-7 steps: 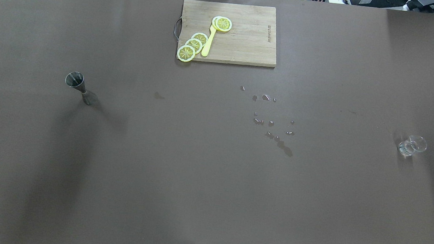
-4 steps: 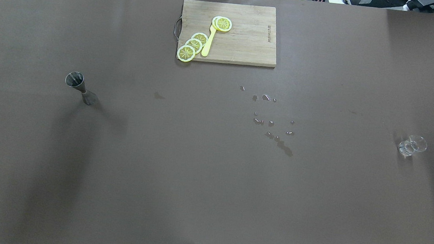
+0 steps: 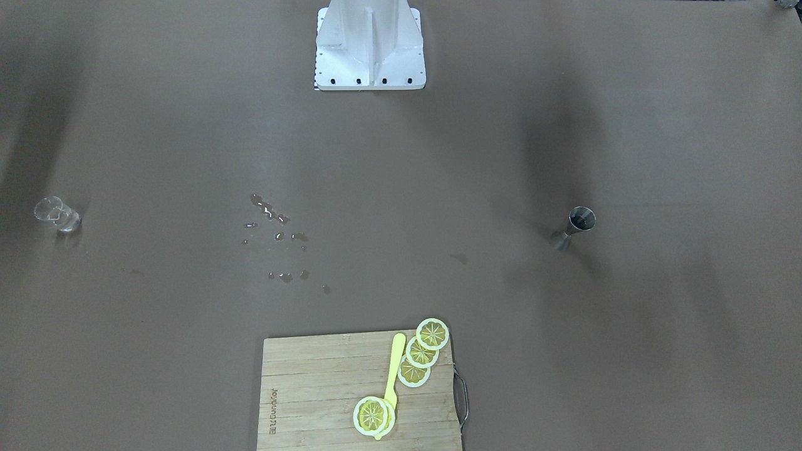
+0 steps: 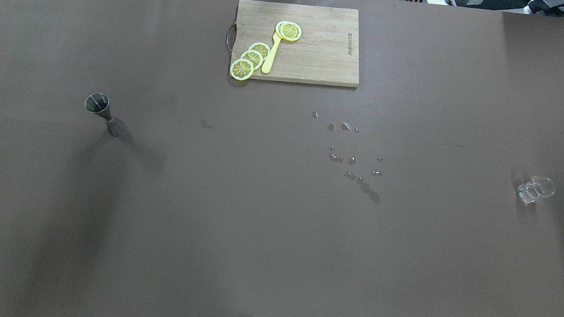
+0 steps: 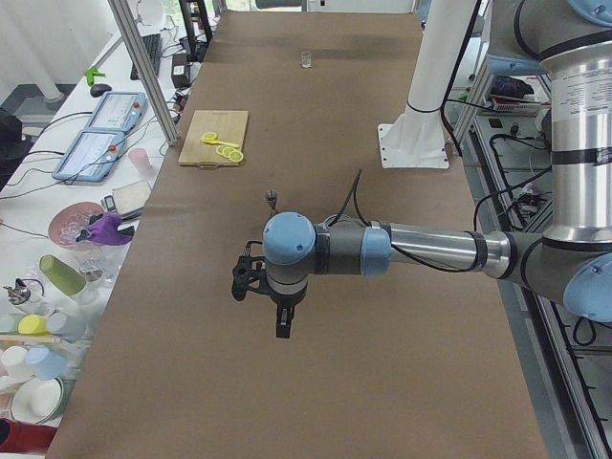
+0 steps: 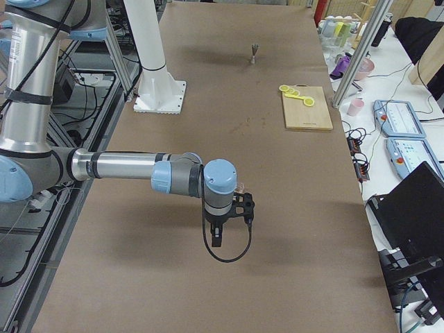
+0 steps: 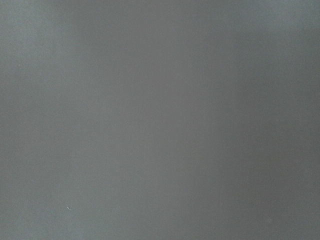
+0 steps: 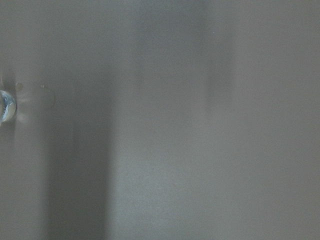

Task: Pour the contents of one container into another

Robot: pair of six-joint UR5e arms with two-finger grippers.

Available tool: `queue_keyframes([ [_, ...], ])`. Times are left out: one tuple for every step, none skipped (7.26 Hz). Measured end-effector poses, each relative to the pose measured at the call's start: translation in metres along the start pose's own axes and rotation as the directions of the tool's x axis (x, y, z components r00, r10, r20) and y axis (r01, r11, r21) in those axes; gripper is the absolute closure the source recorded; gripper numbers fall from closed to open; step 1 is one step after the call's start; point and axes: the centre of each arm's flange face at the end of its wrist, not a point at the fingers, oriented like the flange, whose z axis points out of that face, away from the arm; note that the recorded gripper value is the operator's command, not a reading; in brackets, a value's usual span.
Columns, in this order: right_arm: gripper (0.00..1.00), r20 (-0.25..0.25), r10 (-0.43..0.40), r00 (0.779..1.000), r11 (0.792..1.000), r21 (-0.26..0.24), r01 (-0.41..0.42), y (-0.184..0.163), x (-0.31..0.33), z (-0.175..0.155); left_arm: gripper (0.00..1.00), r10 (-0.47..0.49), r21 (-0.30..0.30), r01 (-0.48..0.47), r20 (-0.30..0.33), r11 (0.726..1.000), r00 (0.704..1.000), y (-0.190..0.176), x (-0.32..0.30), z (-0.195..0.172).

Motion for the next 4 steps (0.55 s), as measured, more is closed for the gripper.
queue_keyframes([
  [0.00, 0.001, -0.001, 1.000, 1.000, 0.001, 0.001, -0.0001, -0.0005, -0.0004, 0.02, 0.000, 0.000, 0.000, 0.000, 1.000, 1.000, -0.0001, 0.0000, 0.0000],
  [0.00, 0.002, -0.003, 1.000, 1.000, 0.004, 0.003, -0.0004, -0.0018, -0.0018, 0.02, 0.000, 0.002, 0.000, 0.000, 1.000, 1.000, -0.0005, 0.0005, -0.0005],
  [0.00, 0.001, -0.007, 1.000, 1.000, 0.008, 0.007, -0.0008, -0.0037, -0.0041, 0.02, 0.001, 0.005, -0.001, 0.000, 1.000, 1.000, -0.0016, 0.0017, -0.0017],
  [0.00, 0.001, -0.011, 1.000, 1.000, 0.012, 0.011, -0.0013, -0.0056, -0.0062, 0.02, 0.004, 0.007, -0.004, 0.001, 1.000, 1.000, -0.0031, 0.0029, -0.0030],
])
